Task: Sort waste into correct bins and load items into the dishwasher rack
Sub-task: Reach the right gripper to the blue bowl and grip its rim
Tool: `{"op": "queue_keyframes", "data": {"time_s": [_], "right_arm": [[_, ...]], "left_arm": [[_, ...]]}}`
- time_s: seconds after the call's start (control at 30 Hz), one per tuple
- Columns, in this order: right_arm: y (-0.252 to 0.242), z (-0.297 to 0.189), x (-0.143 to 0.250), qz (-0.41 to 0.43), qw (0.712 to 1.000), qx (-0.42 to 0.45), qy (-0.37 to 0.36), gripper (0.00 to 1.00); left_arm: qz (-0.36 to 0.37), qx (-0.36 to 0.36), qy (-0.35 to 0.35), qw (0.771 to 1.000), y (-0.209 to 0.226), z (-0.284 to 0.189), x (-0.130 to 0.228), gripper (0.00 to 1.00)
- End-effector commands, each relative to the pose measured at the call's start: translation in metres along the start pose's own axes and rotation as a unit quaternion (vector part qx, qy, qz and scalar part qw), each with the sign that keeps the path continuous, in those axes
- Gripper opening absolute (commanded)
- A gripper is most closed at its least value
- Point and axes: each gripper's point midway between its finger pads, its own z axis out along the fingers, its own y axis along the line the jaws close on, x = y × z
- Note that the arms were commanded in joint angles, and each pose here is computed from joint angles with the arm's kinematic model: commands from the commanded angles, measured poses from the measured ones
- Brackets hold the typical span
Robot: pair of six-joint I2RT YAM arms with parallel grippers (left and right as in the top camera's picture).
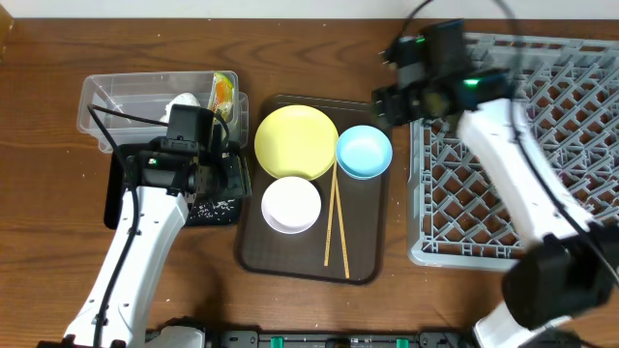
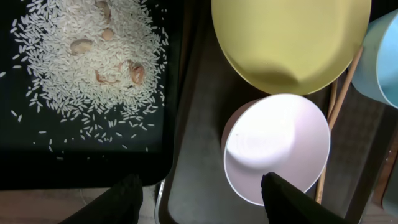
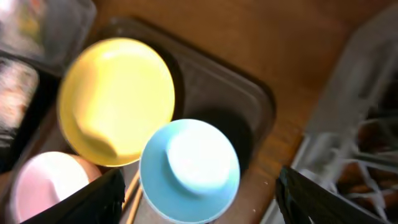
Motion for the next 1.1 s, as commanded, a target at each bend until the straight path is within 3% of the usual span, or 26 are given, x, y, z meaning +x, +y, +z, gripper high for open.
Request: {"op": "queue_keyframes", "data": {"time_s": [0.0, 0.23, 0.43, 0.53, 0.67, 0.9, 1.07], "right_arm": [[-0.007, 0.034, 0.013, -0.011, 0.998, 0.057, 0.036, 0.76], [-0.022, 0.084, 0.051, 0.023, 0.988, 0.107, 0.112, 0.74], [-0.030, 0.106, 0.075, 0.030, 0.981, 0.112, 0.157, 0.65], [-0.033, 0.111, 0.081, 0.032, 0.979, 0.113, 0.166, 0.47], [-0.035, 0.111, 0.081, 0.032, 0.979, 0.117, 0.166, 0.38], [-0.044, 0.106, 0.088, 0.030, 0.973, 0.143, 0.180, 0.06], [-0.050, 0.104, 0.090, 0.037, 0.971, 0.148, 0.184, 0.01]], "left_arm": [[-0.003, -0.006, -0.006, 1.000, 0.003, -0.003, -0.003, 0.65], [-0.003, -0.006, -0.006, 1.000, 0.003, -0.003, -0.003, 0.65], [-0.003, -0.006, -0.006, 1.000, 0.003, -0.003, -0.003, 0.65], [-0.003, -0.006, -0.006, 1.000, 0.003, -0.003, -0.003, 0.65], [-0.003, -0.006, -0.006, 1.000, 0.003, -0.003, -0.003, 0.65], [-0.003, -0.006, -0.006, 1.000, 0.003, -0.003, -0.003, 0.66], [-0.003, -0.006, -0.006, 1.000, 0.003, -0.003, -0.003, 0.66]]}}
